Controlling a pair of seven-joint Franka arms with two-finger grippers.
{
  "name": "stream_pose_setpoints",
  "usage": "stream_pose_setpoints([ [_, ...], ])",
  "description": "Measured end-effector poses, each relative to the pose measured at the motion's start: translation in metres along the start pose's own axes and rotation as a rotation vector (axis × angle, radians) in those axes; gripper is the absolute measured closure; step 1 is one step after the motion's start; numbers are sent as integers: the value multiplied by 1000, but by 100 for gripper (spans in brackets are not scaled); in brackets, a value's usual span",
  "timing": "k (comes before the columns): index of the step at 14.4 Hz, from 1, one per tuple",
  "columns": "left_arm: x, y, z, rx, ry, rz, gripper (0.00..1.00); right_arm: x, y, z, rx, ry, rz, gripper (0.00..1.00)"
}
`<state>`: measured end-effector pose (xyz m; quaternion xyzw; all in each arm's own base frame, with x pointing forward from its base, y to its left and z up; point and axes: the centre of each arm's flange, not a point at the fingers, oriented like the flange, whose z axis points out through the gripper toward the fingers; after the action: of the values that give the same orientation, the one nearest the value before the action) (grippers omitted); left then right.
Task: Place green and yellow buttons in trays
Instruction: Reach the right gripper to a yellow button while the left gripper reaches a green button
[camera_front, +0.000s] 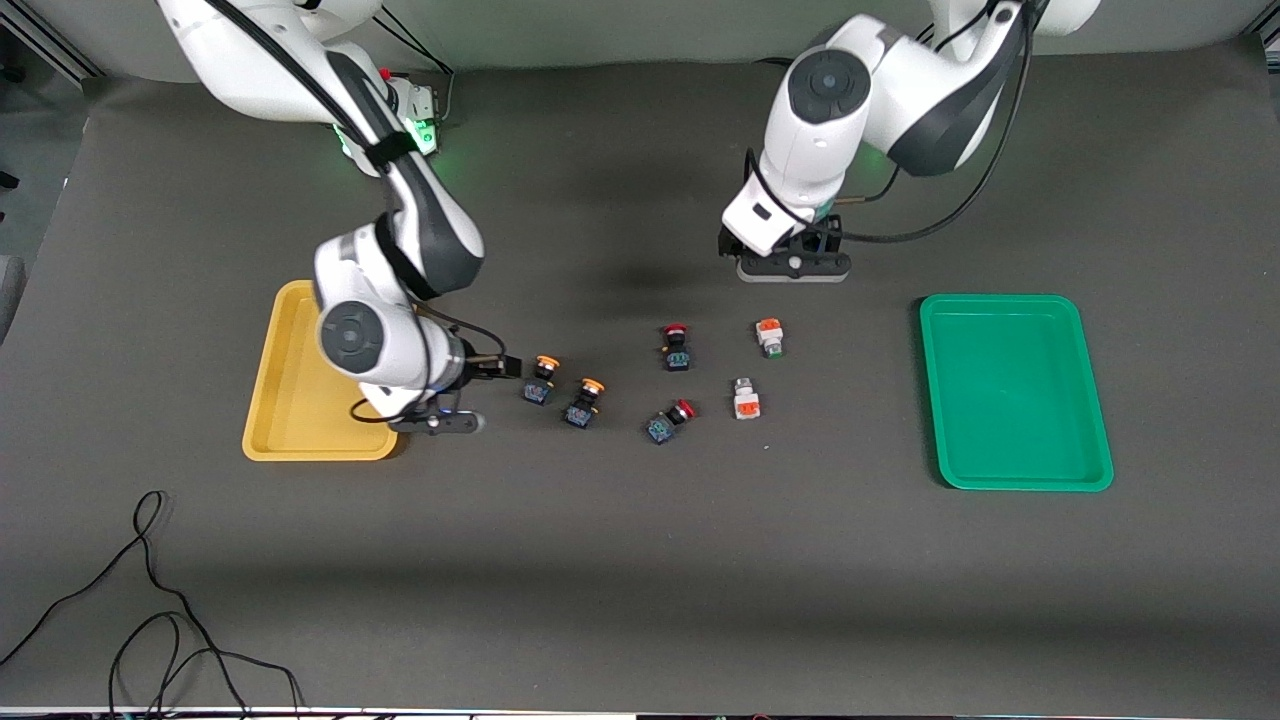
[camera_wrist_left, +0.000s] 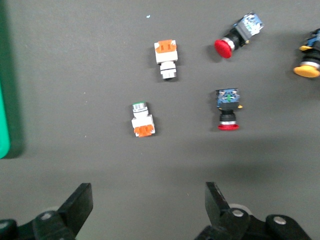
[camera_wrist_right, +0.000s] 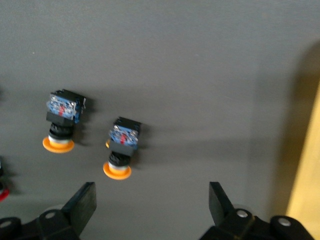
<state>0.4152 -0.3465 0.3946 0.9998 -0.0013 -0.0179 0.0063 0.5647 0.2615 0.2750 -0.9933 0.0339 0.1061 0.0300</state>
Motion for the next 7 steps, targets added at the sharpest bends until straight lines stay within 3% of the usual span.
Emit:
stream_pose_setpoints([
  [7,4,-18,130,-3,-13,-53,0,16,-14,65,-3,53,49,0],
])
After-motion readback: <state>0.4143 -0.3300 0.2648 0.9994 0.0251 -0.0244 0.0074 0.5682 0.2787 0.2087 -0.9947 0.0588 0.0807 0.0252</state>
